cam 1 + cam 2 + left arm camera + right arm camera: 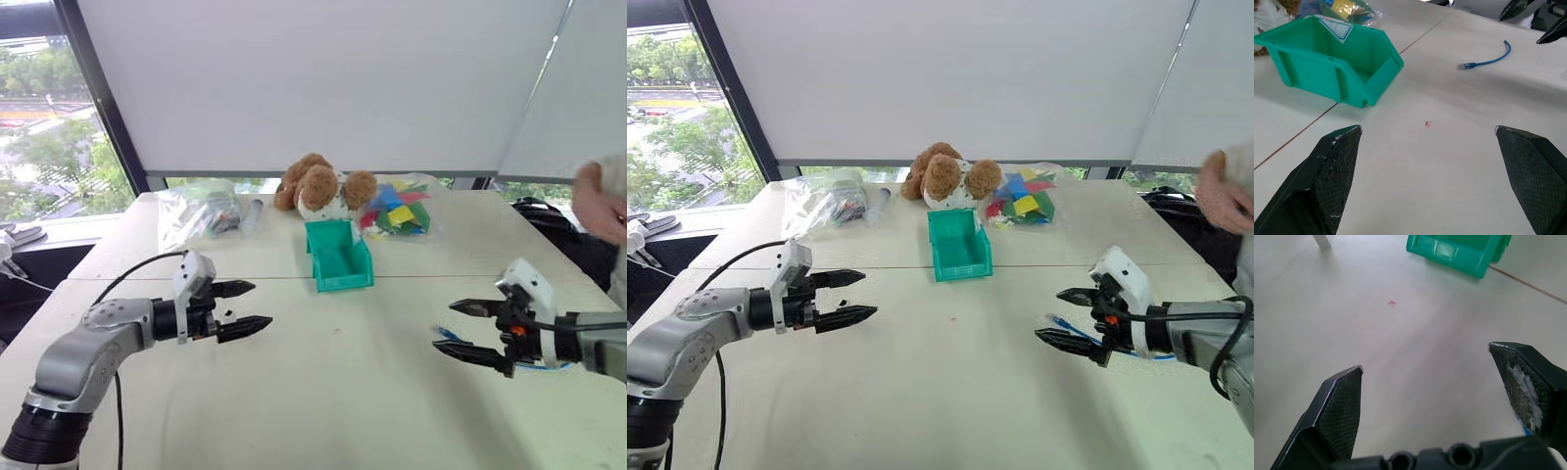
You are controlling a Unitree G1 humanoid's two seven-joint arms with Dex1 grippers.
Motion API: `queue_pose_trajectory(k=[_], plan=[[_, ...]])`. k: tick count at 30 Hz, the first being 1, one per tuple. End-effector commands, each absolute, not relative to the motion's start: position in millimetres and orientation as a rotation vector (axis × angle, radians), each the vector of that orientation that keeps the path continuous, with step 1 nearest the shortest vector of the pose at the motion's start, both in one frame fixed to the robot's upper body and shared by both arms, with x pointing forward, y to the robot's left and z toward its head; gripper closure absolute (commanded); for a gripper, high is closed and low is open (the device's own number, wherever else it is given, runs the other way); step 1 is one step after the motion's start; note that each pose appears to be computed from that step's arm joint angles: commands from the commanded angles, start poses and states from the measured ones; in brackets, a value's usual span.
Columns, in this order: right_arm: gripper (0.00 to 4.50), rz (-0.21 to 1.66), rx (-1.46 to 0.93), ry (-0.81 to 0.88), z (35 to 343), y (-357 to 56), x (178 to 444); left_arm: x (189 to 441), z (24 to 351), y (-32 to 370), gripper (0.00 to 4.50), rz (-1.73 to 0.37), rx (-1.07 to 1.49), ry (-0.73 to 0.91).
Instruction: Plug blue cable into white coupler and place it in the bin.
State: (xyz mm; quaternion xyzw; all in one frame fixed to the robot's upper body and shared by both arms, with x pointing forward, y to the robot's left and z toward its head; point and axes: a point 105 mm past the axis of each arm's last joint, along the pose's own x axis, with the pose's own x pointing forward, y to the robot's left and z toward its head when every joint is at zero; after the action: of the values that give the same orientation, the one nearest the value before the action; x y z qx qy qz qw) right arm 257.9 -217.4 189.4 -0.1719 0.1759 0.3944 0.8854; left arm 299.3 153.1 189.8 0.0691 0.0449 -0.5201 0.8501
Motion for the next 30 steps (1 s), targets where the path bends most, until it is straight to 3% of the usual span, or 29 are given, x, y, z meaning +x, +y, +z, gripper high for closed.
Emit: queue_pose_trajectory(k=[1,17,25,30], plan=[[0.01,0.808,-0.389,0.304,204.4,-214.3,252.9,298.2,200.9,151.2,0.0,-1.118,0.159,0.05],[0.01,0.71,-0.346,0.284,201.3,-222.4,253.8,308.0,206.2,145.0,0.0,-1.124,0.148,0.039],[0.01,0.635,-0.332,0.29,197.6,-242.7,271.4,306.5,201.6,137.5,0.0,-1.137,0.127,0.049],[0.01,0.608,-0.381,0.373,173.5,-261.4,284.9,302.8,194.7,132.6,0.0,-1.157,0.114,0.067]])
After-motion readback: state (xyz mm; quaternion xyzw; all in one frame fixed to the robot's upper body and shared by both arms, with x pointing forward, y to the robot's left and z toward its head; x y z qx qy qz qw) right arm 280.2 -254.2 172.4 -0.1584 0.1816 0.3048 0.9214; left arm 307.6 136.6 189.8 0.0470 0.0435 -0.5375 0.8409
